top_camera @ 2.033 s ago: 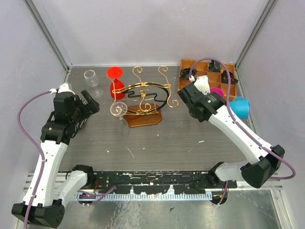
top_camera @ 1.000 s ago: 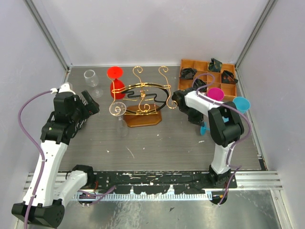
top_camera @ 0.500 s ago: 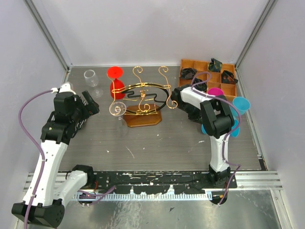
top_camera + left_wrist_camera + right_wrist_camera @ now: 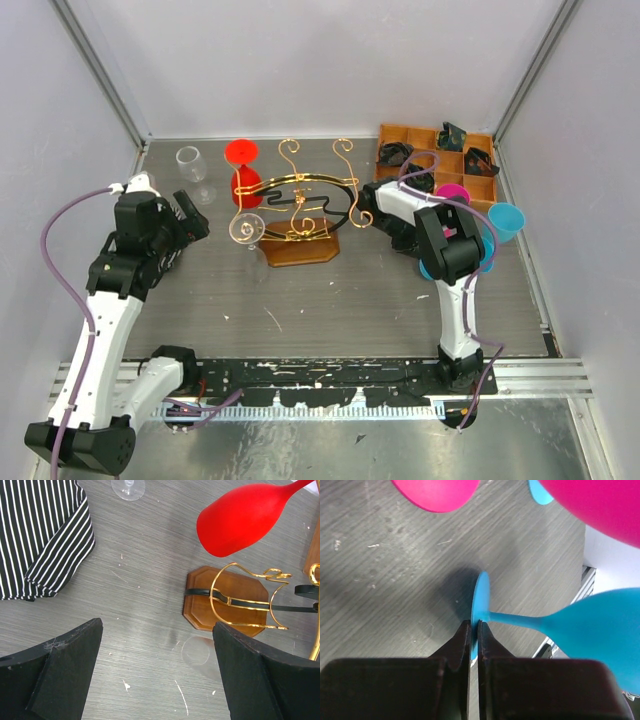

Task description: Take the wine glass off the wine glass rack

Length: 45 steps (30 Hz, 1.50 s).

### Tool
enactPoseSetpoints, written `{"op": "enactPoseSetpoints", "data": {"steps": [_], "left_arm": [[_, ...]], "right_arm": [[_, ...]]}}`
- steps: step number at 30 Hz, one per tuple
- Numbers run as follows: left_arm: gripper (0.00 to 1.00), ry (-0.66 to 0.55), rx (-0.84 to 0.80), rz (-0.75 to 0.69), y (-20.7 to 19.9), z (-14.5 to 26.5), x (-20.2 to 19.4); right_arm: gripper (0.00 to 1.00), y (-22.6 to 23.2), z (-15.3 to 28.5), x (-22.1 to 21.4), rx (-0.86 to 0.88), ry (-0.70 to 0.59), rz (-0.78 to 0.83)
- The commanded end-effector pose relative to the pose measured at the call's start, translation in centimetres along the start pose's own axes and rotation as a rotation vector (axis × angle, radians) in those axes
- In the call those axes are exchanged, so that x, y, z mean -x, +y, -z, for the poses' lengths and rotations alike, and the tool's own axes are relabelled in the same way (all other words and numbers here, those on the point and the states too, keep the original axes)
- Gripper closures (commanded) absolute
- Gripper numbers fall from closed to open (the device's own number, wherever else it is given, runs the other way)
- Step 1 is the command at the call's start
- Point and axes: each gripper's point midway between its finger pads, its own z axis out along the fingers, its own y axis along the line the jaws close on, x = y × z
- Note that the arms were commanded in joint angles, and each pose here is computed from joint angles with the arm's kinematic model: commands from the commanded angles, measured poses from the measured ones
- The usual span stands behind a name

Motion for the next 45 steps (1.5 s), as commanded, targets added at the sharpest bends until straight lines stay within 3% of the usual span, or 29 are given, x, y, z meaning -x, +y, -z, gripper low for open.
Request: {"op": "enactPoseSetpoints", "data": {"steps": [1, 9, 18, 27, 33, 40, 45], "left_arm": [[0.02, 0.025, -0.001, -0.007, 0.1, -0.2, -0.7], [0.02, 0.036, 0.002, -0.01, 0.1, -0.3, -0.9], [0.02, 0.046, 0.0, -0.005, 0.0, -0.5, -1.0], [0.02, 0.045, 0.0, -0.006, 0.0, -0.4, -1.0], [0.02, 0.042, 0.002, -0.008, 0.1, -0.4, -0.9], [0.02, 0.042, -0.006, 0.001, -0.3, -0.2, -0.6], [0.02, 0.037, -0.023, 0.01, -0.8, 0.0, 0.0]], "right_arm": [[0.92, 7.4, -0.4, 0.9, 0.216, 0.039, -0.169], [0.83, 8.8, -0.5, 0.9, 0.26, 0.049, -0.178], [0.64, 10.9, 0.9, 1.1, 0.396, 0.061, -0.198], [0.54, 12.7, 4.8, 2.5, 0.63, 0.047, -0.214], [0.53, 13.4, 8.4, 3.9, 0.811, 0.015, -0.245], [0.48, 11.7, 12.2, 8.2, 0.911, -0.054, -0.311], [0.45, 7.9, 13.2, 12.0, 0.938, -0.096, -0.398]]}}
